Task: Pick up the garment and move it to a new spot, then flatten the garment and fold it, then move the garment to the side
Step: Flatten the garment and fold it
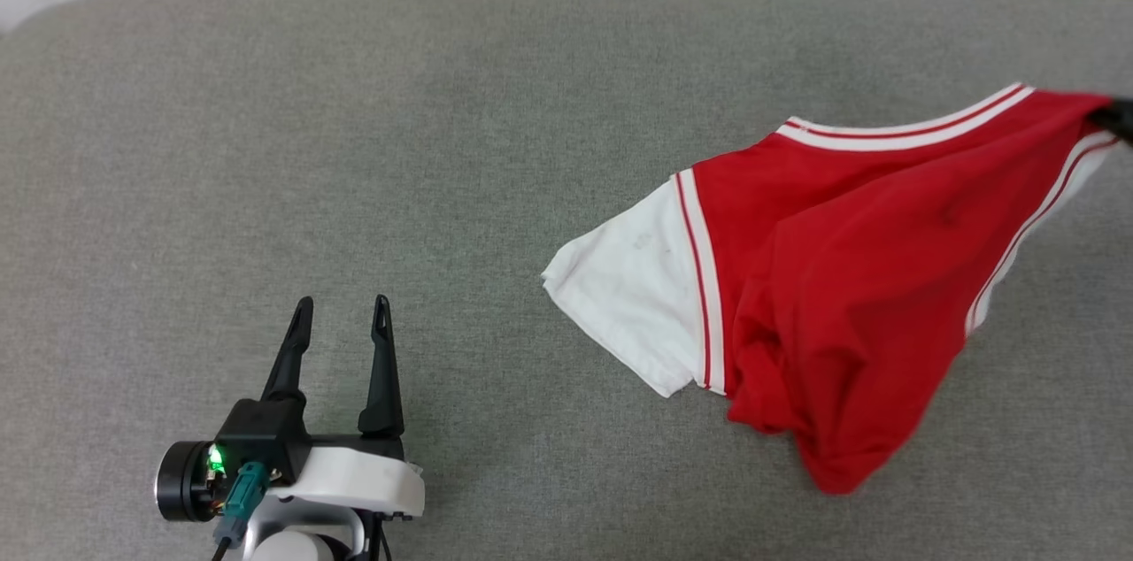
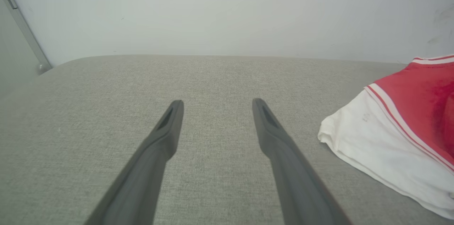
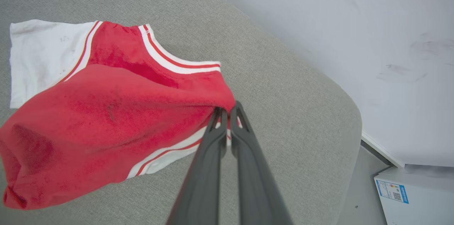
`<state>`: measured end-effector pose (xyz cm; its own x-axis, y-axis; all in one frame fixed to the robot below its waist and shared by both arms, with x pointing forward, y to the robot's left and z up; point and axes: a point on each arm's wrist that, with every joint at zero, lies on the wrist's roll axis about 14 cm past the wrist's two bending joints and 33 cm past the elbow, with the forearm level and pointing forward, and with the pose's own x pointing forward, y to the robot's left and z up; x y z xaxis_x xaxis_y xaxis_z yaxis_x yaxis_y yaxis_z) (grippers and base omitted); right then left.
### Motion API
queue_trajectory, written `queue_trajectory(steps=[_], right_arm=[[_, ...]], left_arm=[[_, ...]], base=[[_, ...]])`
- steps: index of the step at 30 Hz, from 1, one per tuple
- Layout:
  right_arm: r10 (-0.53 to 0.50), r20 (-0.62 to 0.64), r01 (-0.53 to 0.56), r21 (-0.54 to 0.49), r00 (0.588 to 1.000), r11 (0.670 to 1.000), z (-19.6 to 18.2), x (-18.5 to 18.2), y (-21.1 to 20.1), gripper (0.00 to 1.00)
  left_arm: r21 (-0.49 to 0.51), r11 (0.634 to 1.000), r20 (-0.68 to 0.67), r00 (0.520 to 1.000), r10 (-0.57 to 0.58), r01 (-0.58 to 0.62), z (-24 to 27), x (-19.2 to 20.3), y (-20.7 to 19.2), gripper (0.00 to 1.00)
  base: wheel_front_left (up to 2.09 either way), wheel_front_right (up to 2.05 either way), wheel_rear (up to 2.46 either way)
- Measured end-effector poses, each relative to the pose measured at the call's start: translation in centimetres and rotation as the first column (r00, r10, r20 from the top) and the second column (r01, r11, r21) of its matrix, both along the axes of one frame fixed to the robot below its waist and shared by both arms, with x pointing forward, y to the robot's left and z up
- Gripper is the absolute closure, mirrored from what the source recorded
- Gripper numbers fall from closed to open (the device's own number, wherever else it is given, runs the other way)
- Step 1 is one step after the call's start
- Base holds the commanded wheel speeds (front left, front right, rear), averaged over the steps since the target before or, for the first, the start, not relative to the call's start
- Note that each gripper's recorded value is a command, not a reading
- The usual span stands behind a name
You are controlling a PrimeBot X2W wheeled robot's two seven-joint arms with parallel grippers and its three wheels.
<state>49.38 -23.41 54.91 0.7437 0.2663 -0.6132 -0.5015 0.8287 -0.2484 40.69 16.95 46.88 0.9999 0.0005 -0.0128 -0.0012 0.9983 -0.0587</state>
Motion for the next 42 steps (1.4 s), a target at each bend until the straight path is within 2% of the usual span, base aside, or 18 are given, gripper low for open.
queue_trajectory(steps=[4,9,12,15,20,24,27,28,29,33,36,39,42], right_arm=[[-0.036,-0.009,0.036,0.019,0.999,0.999,0.2,1.8,-0.2,1.00],[-0.053,-0.072,0.052,-0.025,0.996,0.998,-2.4,3.9,0.5,1.00],[-0.065,-0.157,0.056,-0.063,0.985,0.996,-6.9,5.8,2.1,1.00],[-0.064,-0.224,0.053,-0.052,0.973,0.997,-11.0,6.4,3.8,1.00],[-0.012,-0.355,-0.008,-0.055,0.935,0.998,-17.6,5.0,7.3,1.00],[0.000,-0.365,-0.025,-0.064,0.931,0.998,-18.5,4.7,7.7,1.00],[0.003,-0.317,-0.017,-0.042,0.948,0.999,-17.5,4.8,7.5,1.00],[0.010,-0.289,-0.022,-0.036,0.957,0.999,-17.0,4.9,7.5,0.36],[0.018,-0.253,-0.025,-0.026,0.967,0.999,-16.2,5.0,7.5,0.00],[0.034,-0.044,-0.032,0.037,0.998,0.999,-11.3,6.5,7.1,0.00],[0.017,0.167,-0.034,0.098,0.986,0.995,-6.3,7.6,6.1,0.00],[-0.002,0.364,-0.052,0.141,0.932,0.989,-1.8,7.9,5.1,0.00],[-0.041,0.526,-0.073,0.196,0.850,0.978,1.7,7.3,4.2,0.00]], left_arm=[[-0.008,1.000,-0.008,1.000,-0.005,0.005,-0.4,0.6,-0.2,0.00],[-0.017,1.000,-0.014,1.000,-0.003,0.002,-0.8,1.4,-0.2,0.00],[-0.014,1.000,-0.034,0.999,0.014,-0.015,-1.7,2.0,0.3,0.00],[-0.012,1.000,-0.049,0.999,0.024,-0.025,-2.4,2.3,0.7,0.00],[0.011,0.999,-0.064,0.997,0.046,-0.046,-3.0,2.4,1.6,0.00],[0.020,0.998,-0.057,0.996,0.062,-0.061,-2.6,2.3,2.2,0.00],[0.027,0.998,-0.038,0.998,0.058,-0.057,-2.0,2.4,2.1,0.00],[0.030,0.998,-0.032,0.998,0.052,-0.051,-1.8,2.3,2.0,0.00],[0.034,0.998,-0.025,0.999,0.047,-0.046,-1.5,2.3,1.9,0.00],[0.048,0.998,0.018,0.999,0.031,-0.032,0.1,2.3,2.0,0.00],[0.061,0.998,0.056,0.998,0.002,-0.005,1.4,2.7,1.8,0.00],[0.094,0.995,0.091,0.995,-0.051,0.042,2.7,3.9,1.4,0.00],[0.127,0.987,0.109,0.988,-0.107,0.093,3.5,5.4,0.7,0.00]], base=[[0.00,0.00,0.00],[0.00,0.00,0.00],[0.00,0.00,0.00],[0.00,0.00,0.00],[0.00,0.00,0.00],[0.00,0.00,0.00],[0.00,0.00,0.00],[0.00,0.00,0.00],[0.00,0.00,0.00],[0.00,0.00,0.00],[0.00,0.00,0.00],[0.00,0.00,0.00],[0.00,0.00,0.00]])
